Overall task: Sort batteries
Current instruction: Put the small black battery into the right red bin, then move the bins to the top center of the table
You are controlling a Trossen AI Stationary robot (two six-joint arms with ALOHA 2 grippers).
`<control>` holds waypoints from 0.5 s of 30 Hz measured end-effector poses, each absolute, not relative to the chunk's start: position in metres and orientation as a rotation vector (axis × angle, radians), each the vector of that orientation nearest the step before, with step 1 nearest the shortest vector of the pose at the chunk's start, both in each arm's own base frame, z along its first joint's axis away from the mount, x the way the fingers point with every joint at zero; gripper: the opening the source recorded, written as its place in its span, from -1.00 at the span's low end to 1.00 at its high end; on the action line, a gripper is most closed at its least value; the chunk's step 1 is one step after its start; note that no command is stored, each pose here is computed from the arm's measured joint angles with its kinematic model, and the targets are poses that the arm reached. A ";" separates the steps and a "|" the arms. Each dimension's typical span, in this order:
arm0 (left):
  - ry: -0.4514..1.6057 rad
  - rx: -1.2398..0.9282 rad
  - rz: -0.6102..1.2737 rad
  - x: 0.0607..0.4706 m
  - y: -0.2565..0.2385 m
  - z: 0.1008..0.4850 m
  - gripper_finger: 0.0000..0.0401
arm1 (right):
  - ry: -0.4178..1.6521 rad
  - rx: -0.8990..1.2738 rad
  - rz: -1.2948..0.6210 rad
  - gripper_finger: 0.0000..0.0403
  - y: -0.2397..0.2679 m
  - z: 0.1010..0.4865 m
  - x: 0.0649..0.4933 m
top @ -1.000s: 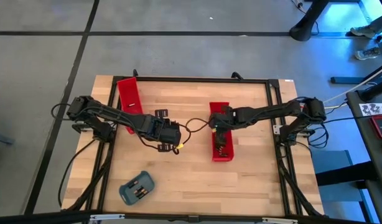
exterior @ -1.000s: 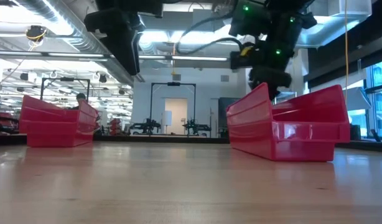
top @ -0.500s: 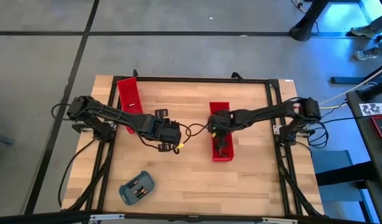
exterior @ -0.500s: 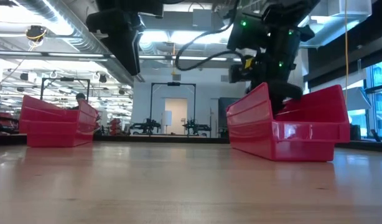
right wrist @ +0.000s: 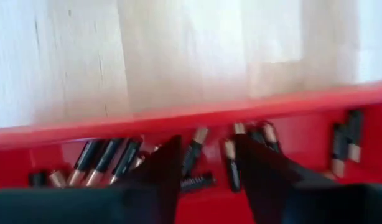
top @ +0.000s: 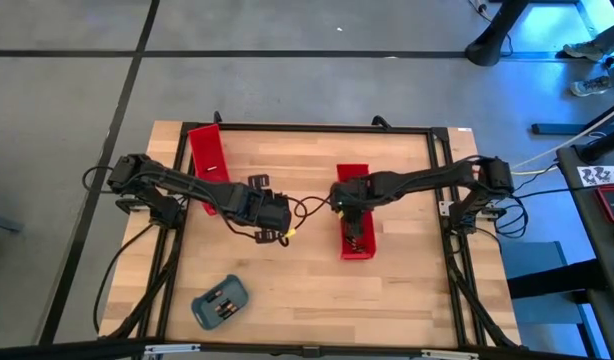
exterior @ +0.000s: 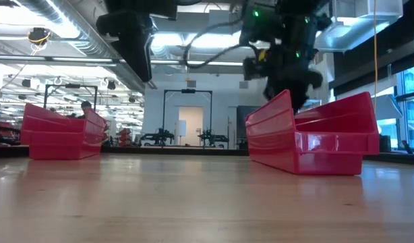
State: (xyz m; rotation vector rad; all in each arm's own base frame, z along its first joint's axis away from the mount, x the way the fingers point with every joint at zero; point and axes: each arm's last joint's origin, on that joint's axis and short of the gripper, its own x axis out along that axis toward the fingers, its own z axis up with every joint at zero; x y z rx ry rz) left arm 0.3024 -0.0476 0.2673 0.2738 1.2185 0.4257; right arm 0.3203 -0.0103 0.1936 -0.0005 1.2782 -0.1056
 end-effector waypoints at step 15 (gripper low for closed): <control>1.025 0.019 0.883 0.259 -0.017 0.308 -0.29 | 1.296 0.132 -0.411 0.04 -0.014 0.296 0.273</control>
